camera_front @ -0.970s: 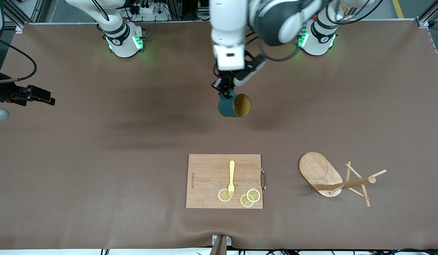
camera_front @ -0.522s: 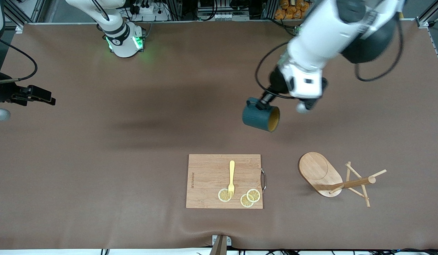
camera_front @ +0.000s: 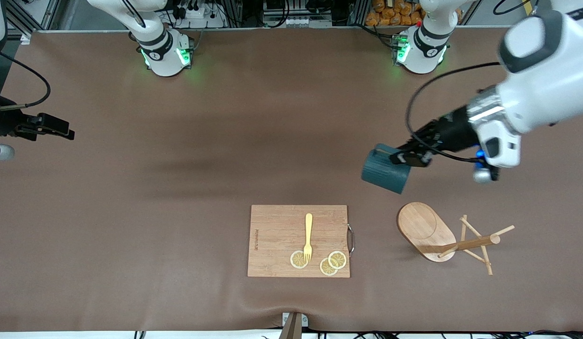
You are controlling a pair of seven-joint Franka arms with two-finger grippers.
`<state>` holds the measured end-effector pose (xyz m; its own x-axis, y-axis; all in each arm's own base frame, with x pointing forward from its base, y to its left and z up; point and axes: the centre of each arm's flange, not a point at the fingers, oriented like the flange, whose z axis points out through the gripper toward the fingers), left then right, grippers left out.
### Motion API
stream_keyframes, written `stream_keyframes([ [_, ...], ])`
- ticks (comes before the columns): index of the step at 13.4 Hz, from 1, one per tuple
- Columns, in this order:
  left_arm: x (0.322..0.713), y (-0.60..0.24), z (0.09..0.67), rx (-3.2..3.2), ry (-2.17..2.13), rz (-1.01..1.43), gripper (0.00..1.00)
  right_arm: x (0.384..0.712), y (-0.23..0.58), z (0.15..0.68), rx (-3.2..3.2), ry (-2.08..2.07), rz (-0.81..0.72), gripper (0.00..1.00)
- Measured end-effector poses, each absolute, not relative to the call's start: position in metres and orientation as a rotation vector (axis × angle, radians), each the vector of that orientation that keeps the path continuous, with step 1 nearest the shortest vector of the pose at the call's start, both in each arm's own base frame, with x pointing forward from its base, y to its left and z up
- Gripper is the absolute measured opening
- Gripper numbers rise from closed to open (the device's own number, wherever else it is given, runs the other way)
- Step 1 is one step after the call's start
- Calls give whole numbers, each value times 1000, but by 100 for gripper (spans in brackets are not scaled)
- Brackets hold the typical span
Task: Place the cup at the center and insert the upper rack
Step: 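Carry the mug with the left gripper over the wooden mug stand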
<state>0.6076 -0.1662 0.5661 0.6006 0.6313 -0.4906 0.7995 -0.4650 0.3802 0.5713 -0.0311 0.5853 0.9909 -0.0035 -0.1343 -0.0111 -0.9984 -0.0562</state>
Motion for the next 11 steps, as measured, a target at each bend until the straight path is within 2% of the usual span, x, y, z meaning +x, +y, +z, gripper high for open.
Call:
stream_keyframes([
  [5, 627, -76, 534, 2053, 1026, -529, 21, 571, -31, 585, -3078, 12, 208, 100],
  [11, 651, -5, 460, 1764, 1044, -764, 21, 571, -31, 585, -3078, 12, 208, 100],
])
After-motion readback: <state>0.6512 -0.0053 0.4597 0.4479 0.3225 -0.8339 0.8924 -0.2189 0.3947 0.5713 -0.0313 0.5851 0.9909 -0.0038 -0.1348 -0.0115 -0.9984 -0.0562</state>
